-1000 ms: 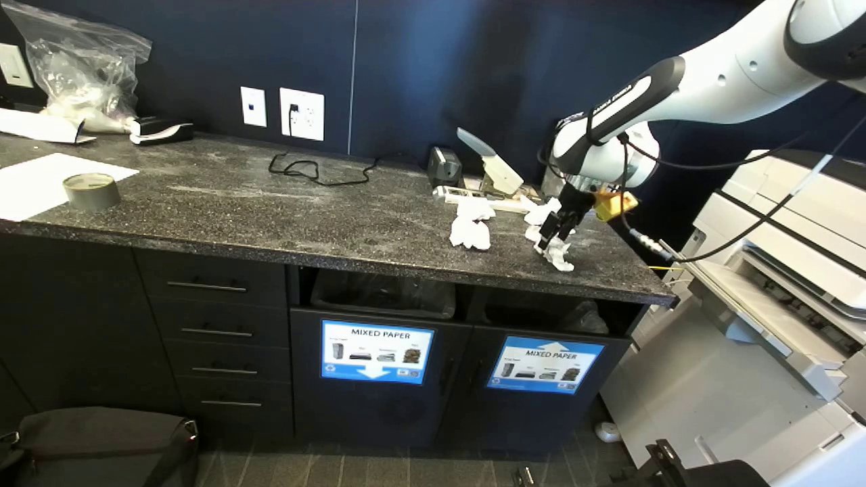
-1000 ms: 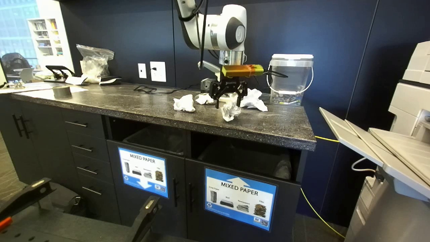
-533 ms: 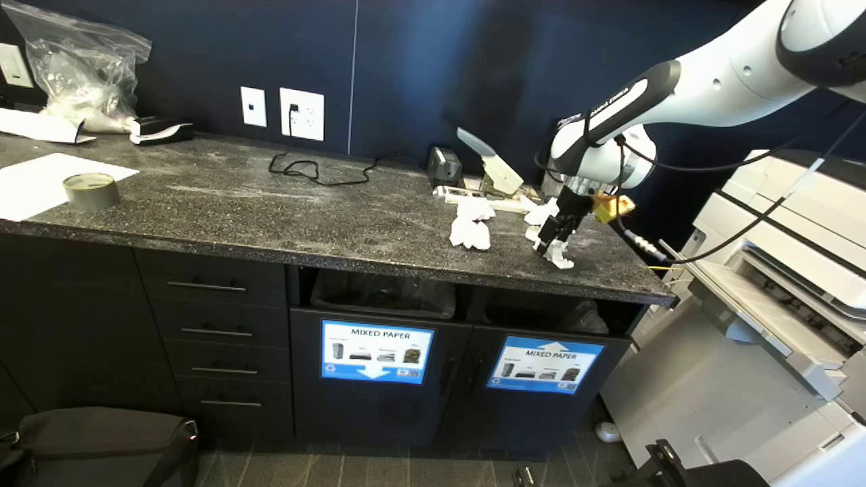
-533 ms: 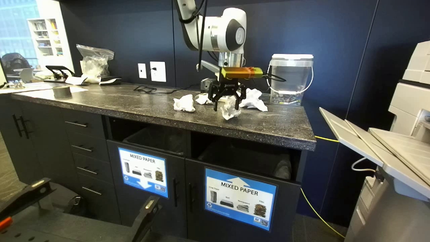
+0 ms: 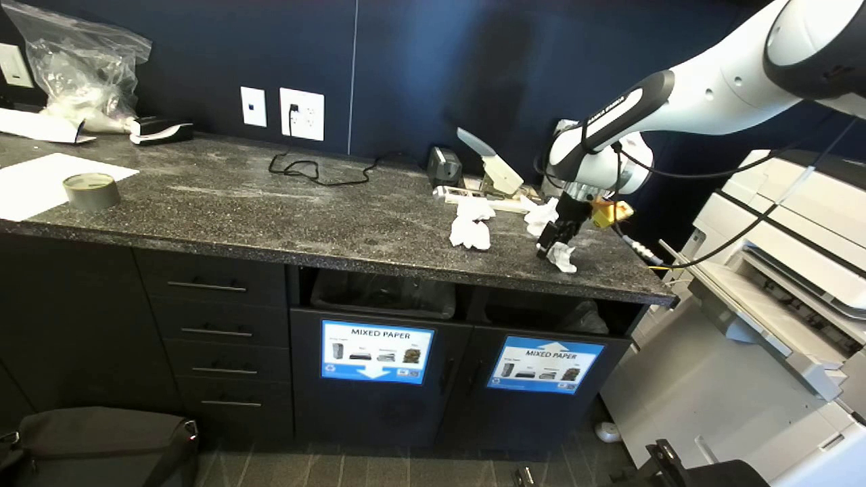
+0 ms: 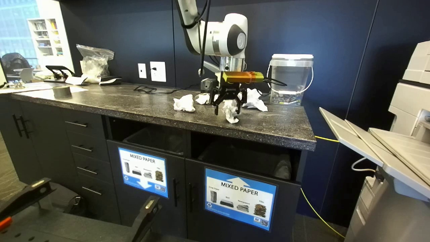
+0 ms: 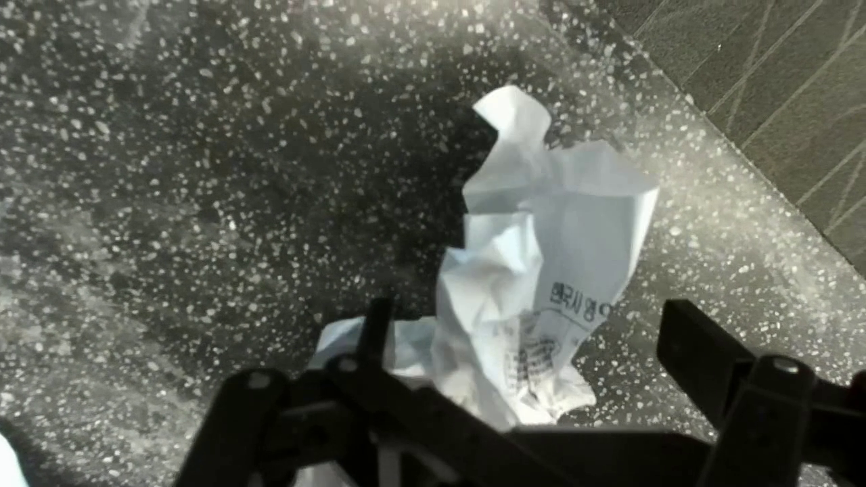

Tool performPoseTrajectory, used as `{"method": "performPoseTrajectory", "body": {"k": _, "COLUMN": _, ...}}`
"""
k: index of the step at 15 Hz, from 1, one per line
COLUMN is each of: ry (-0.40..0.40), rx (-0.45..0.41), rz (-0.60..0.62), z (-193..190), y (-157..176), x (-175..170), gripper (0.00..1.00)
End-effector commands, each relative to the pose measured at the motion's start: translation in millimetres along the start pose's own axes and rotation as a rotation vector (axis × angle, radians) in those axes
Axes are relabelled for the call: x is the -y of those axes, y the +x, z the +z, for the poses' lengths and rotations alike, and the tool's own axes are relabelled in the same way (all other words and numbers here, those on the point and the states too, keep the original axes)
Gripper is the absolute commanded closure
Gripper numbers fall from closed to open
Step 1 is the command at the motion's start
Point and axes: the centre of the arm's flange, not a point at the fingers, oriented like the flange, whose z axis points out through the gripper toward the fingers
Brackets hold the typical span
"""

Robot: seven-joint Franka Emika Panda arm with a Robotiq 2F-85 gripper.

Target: Place the papers on the countertop inside the bin on the right

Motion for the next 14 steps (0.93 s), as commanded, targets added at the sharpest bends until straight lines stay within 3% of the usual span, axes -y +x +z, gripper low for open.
{"method": "performPoseTrajectory", "body": {"k": 1, "ry": -0.006, "rx": 0.012, "rz": -0.001, "z": 7.1, "y": 7.3, "x": -9.8, "gripper": 0.0}}
{"method": "performPoseTrajectory", "body": {"k": 3, "ry": -0.006, "rx": 0.016, "rz": -0.001, "z": 11.3, "y": 6.9, "x": -9.9, "gripper": 0.0}}
{"method": "performPoseTrajectory", "body": {"k": 4, "ry": -0.008, "rx": 0.016, "rz": 0.001, "z": 12.0, "y": 7.0, "x": -10.4, "gripper": 0.25}}
{"method": "performPoseTrajectory", "body": {"k": 5, "ry": -0.011, "rx": 0.015, "rz": -0.001, "z": 12.3, "y": 7.2, "x": -10.9, "gripper": 0.26}}
{"method": "performPoseTrajectory", "body": {"k": 13, "ry": -0.036, "rx": 0.024, "rz": -0.009, "z": 8.3, "y": 5.2, "x": -16.8, "gripper": 0.87}}
{"method": "performPoseTrajectory", "body": {"k": 14, "ry": -0.039, "rx": 0.029, "rz": -0.013, "z": 8.6, "y": 4.6, "x": -16.0, "gripper": 0.89}}
